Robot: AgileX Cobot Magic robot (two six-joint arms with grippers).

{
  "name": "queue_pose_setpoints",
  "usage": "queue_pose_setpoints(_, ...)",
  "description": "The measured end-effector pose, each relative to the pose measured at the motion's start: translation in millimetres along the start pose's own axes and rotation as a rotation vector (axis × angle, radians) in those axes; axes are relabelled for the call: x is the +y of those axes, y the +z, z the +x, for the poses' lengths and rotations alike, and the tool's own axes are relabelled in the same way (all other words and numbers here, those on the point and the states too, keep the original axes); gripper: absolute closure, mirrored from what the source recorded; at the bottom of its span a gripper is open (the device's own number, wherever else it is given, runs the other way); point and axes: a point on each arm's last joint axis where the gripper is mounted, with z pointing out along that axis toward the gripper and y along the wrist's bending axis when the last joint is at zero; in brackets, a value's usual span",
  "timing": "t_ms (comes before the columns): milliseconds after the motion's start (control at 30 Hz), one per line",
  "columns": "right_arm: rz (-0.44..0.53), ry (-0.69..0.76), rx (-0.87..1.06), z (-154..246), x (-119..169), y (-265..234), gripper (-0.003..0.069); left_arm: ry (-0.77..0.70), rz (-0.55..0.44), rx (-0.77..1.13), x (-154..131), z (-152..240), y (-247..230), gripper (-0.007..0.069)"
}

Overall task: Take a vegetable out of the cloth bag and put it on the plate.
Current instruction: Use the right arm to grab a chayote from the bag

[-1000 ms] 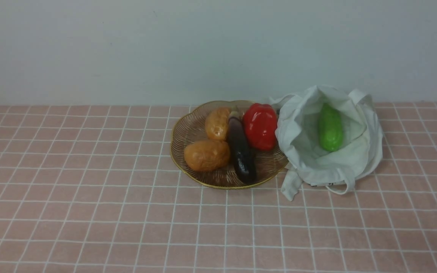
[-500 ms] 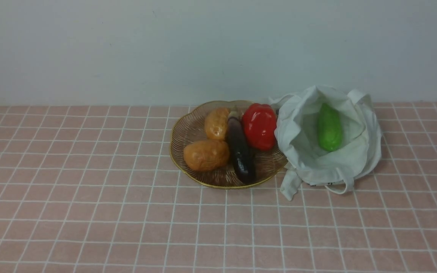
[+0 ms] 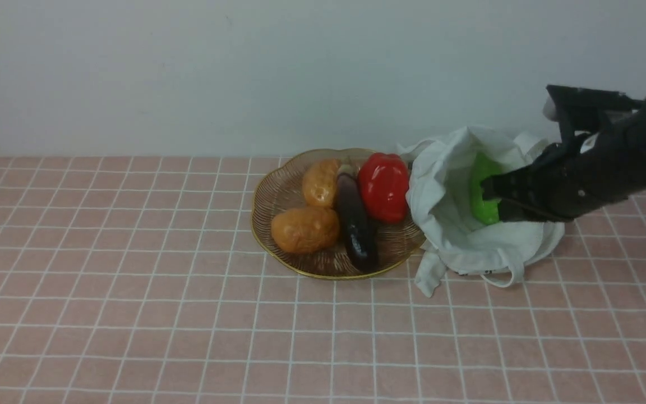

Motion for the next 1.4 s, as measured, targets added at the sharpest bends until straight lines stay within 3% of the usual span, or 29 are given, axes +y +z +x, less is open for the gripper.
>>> queue_pose_setpoints(200, 0.075, -0.003, 0.01, -27, -7, 53, 0.0573, 0.0, 0.0, 0.0, 0, 0, 0, 0.063)
queue_pose_setpoints(367, 0.132, -0.05, 0.052, -41, -12, 88, 0.0394, 0.0, 0.0, 0.0, 0, 0, 0, 0.063)
queue_pose_setpoints(567, 0.151, 0.023, 0.004, -47, -15, 104, 0.0159, 0.0, 0.0, 0.0, 0, 0, 0, 0.063)
queue_pose_setpoints(667, 0.151, 0.033, -0.014, -46, -17, 115, 0.0117, 0.0, 0.0, 0.0, 0, 0, 0, 0.063)
queue_pose_setpoints(800, 0.16, 0.034, -0.009, -39, -21, 135, 0.0127, 0.0, 0.0, 0.0, 0, 0, 0, 0.063)
queue_pose_setpoints(967, 0.196, 0.021, 0.016, -36, -25, 138, 0.0263, 0.0, 0.0, 0.0, 0, 0, 0, 0.063)
queue_pose_setpoints(1067, 0.257, -0.013, 0.074, -35, -29, 124, 0.0258, 0.0, 0.0, 0.0, 0, 0, 0, 0.063)
queue_pose_setpoints(1267, 0.337, -0.075, 0.195, -41, -26, 56, 0.0258, 0.0, 0.0, 0.0, 0, 0, 0, 0.063)
queue_pose_setpoints(1400, 0.266, -0.086, 0.3, -37, -12, -2, 0.0258, 0.0, 0.0, 0.0, 0, 0, 0, 0.063)
